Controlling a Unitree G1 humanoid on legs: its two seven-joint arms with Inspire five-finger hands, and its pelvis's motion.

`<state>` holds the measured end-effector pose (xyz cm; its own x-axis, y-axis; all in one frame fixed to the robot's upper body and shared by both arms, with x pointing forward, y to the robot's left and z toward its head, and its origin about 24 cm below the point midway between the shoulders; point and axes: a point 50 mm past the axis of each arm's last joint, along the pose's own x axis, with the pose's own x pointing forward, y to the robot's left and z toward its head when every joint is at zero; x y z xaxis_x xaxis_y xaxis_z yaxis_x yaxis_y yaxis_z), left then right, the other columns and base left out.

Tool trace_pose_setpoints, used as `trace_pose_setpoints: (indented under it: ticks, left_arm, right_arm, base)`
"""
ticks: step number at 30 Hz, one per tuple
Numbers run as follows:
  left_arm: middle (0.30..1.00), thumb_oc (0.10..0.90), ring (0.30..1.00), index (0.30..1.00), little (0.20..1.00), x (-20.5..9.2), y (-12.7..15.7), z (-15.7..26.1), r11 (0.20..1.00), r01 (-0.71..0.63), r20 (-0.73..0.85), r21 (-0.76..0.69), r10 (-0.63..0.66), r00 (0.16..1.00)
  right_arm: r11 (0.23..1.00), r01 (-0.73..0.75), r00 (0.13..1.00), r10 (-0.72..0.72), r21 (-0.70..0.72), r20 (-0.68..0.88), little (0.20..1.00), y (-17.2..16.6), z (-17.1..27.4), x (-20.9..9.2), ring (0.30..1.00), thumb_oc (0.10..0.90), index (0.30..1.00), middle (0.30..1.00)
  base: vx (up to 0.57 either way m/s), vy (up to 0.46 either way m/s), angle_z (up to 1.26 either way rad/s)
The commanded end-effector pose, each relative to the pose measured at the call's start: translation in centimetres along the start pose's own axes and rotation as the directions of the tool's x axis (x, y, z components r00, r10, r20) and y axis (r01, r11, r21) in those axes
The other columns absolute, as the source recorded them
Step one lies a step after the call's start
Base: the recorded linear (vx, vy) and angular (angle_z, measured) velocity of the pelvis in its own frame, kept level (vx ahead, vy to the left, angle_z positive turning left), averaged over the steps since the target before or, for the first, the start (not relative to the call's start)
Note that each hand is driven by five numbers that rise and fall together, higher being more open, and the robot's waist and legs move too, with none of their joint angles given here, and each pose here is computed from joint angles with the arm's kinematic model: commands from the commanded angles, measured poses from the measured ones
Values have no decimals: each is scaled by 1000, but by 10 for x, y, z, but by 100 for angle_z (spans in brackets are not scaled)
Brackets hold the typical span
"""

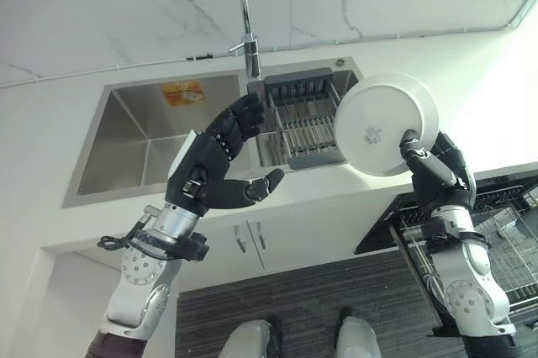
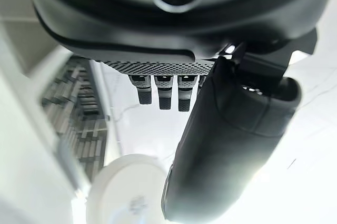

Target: Place the dishes in the dishwasher.

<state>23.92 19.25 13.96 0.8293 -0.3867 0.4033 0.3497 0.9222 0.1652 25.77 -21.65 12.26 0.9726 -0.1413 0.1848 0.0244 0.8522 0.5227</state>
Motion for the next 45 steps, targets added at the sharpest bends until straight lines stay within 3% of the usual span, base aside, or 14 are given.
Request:
trace_pose_setpoints:
  ticks: [1, 12, 19, 26, 30, 32, 33, 35, 39, 41, 45]
  left_arm:
    - [900, 800, 900, 900, 900, 11, -2, 55, 994, 38, 292, 106, -68, 954]
    - [900, 800, 900, 900, 900, 27, -16, 65, 972, 116, 301, 203, -174, 938]
    - [900, 800, 900, 900, 900, 22, -26, 52, 983, 73, 270, 170, -118, 956]
    - [900, 800, 900, 900, 900, 6, -32, 14, 982, 129, 100, 139, -143, 985]
    - [900, 800, 900, 900, 900, -13, -30, -14, 975, 182, -88, 128, -171, 981]
    - [900, 800, 900, 900, 900, -33, -37, -58, 982, 186, -320, 35, -165, 933]
    - [900, 800, 900, 900, 900, -37, -37, -65, 985, 175, -351, 16, -158, 923]
    - [900, 800, 900, 900, 900, -62, -41, -103, 994, 67, -514, -86, -102, 852]
    - [900, 800, 900, 900, 900, -101, -40, -139, 997, -27, -696, -65, -26, 717]
    - [900, 800, 900, 900, 900, -130, -38, -161, 996, -81, -795, -32, 24, 606]
    - [900, 800, 900, 900, 900, -163, -45, -176, 990, -142, -874, -15, 56, 484]
  right_arm:
    - [975, -216, 898, 179, 48, 402, 300, 37, 68, 14, 300, 400, 300, 300]
    - [938, -348, 848, 314, 1, 427, 300, 63, 68, -8, 300, 400, 300, 300]
    - [876, -466, 787, 473, -121, 395, 300, 74, 80, -11, 300, 400, 300, 300]
    - [887, -419, 786, 461, -193, 412, 300, 66, 87, -13, 300, 400, 300, 300]
    - [891, -405, 792, 454, -207, 408, 300, 65, 79, -15, 300, 400, 300, 300]
    - [898, -407, 790, 437, -166, 429, 300, 63, 68, -18, 300, 400, 300, 300]
    - [899, -408, 786, 435, -161, 439, 300, 63, 67, -19, 300, 400, 300, 300]
    - [900, -417, 782, 428, -130, 454, 300, 59, 64, -18, 300, 400, 300, 300]
    - [899, -418, 781, 429, -129, 454, 300, 57, 60, -20, 300, 400, 300, 300]
    - [901, -417, 780, 421, -117, 462, 300, 59, 54, -20, 300, 400, 300, 300]
    - [903, -420, 782, 410, -91, 469, 300, 62, 47, -22, 300, 400, 300, 300]
  base:
    - [-248, -137, -64]
    - [-159, -363, -69]
    - [-117, -473, -7]
    - [-20, -353, 4]
    - [99, -116, 18]
    - [293, -45, -3]
    - [263, 33, 5]
    - [275, 127, 9]
    - [231, 169, -18]
    - [294, 188, -36]
    - [252, 169, 6]
